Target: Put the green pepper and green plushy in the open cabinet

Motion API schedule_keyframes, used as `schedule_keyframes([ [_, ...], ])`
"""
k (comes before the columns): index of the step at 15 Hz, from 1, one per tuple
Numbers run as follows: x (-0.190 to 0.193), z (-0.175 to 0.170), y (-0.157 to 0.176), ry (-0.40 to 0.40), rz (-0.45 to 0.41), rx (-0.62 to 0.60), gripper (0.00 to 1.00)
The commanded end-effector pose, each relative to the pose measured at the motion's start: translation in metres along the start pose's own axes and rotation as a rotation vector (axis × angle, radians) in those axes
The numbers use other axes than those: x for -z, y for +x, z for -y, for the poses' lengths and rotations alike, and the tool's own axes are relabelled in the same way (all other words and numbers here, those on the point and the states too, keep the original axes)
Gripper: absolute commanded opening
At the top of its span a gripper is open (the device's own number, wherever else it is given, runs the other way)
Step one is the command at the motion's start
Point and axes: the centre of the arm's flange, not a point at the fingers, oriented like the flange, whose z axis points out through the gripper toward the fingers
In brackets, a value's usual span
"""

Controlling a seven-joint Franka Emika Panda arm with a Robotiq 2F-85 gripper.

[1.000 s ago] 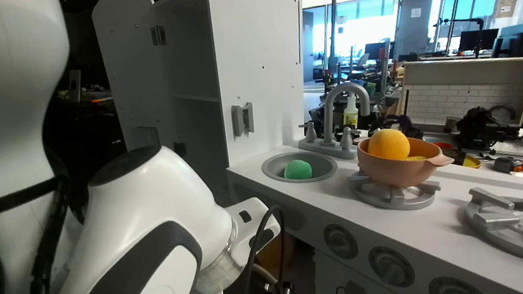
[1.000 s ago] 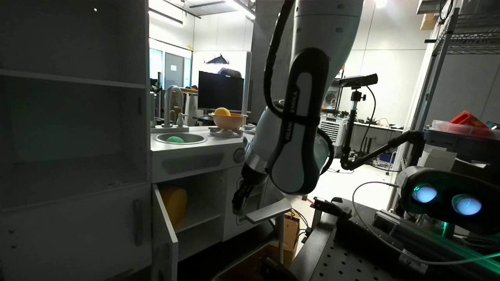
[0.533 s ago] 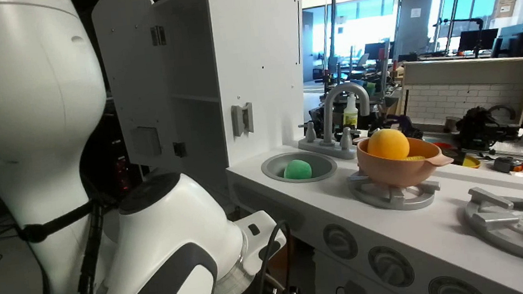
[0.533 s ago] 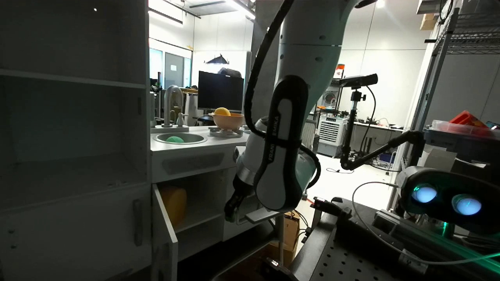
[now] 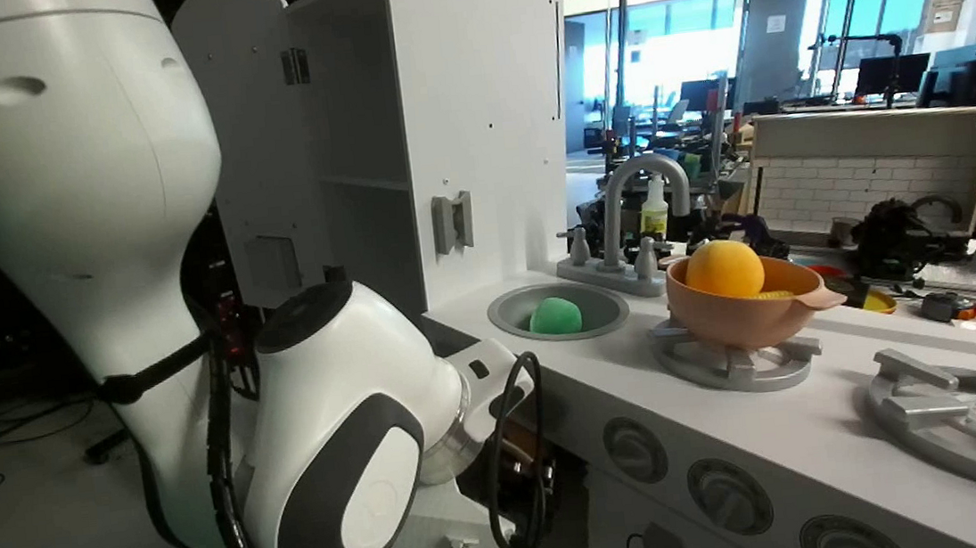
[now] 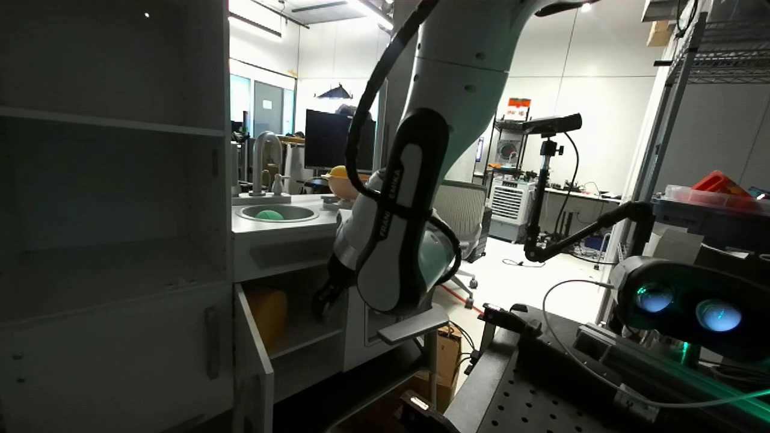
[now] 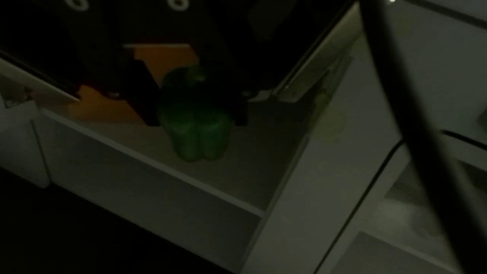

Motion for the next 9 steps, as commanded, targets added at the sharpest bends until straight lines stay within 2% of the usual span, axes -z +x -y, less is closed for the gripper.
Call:
schedule_keyframes([
  [1, -0.023, 0.007, 0.015, -0.018, -0.110, -0.011, 0.25],
  [9, -0.061, 0.020, 0.003, -0.033, -0.125, 0.010, 0.25],
])
